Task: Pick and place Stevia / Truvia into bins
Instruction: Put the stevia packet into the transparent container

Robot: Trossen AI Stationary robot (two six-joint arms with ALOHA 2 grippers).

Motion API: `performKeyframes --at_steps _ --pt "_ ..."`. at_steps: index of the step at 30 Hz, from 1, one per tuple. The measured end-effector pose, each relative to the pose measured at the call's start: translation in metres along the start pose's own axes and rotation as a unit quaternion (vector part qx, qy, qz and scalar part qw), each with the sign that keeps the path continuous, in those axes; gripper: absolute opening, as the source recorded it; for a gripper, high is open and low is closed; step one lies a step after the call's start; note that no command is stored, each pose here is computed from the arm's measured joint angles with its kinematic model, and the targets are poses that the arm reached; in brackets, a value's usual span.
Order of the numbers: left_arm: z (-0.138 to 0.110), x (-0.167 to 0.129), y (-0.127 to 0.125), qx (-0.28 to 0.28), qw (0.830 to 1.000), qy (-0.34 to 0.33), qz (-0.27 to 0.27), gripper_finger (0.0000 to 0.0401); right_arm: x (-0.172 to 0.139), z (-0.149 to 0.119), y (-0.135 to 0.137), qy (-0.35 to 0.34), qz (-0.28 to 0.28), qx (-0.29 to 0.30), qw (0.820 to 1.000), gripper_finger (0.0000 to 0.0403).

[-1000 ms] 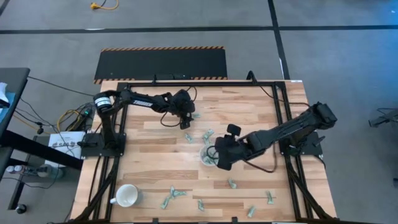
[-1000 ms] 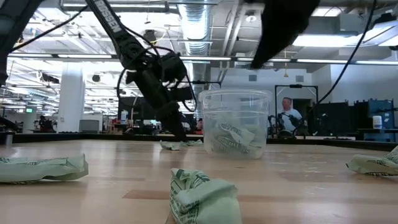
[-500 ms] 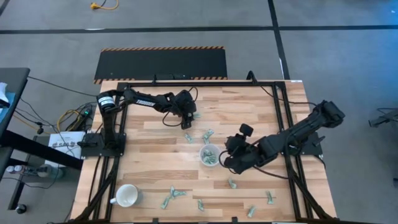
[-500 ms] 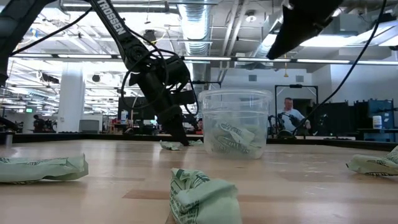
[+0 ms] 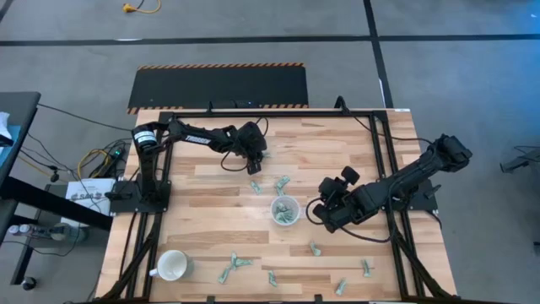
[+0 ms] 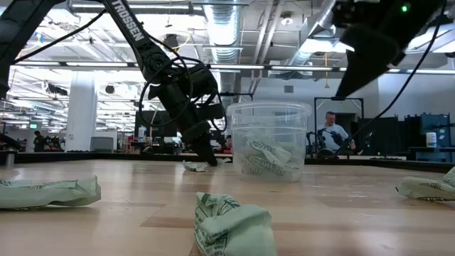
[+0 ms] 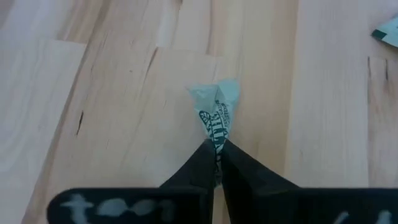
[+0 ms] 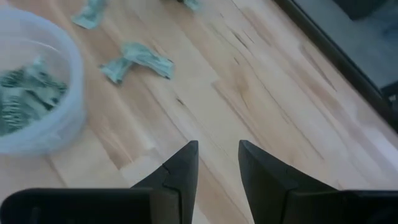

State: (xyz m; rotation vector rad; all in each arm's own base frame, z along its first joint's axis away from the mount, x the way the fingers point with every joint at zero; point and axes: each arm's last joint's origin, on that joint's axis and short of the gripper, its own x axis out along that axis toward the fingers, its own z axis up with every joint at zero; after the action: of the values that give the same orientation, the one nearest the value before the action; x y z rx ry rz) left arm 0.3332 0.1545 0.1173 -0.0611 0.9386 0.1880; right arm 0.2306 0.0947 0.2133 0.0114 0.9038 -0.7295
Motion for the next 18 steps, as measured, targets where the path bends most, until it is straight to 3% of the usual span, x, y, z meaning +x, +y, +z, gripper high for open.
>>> performKeyframes --at_steps 10,18 --pt "0.009 -0.020 -0.014 0.004 1.000 -0.006 0.001 0.0002 0.020 -0.024 -0.008 -0.033 -0.059 0.073 0.995 0.0107" --pt "0.037 -0.072 -0.061 0.052 0.996 -0.068 -0.031 0.0001 0.024 -0.028 -0.010 -0.072 -0.079 0.097 0.990 0.0107"
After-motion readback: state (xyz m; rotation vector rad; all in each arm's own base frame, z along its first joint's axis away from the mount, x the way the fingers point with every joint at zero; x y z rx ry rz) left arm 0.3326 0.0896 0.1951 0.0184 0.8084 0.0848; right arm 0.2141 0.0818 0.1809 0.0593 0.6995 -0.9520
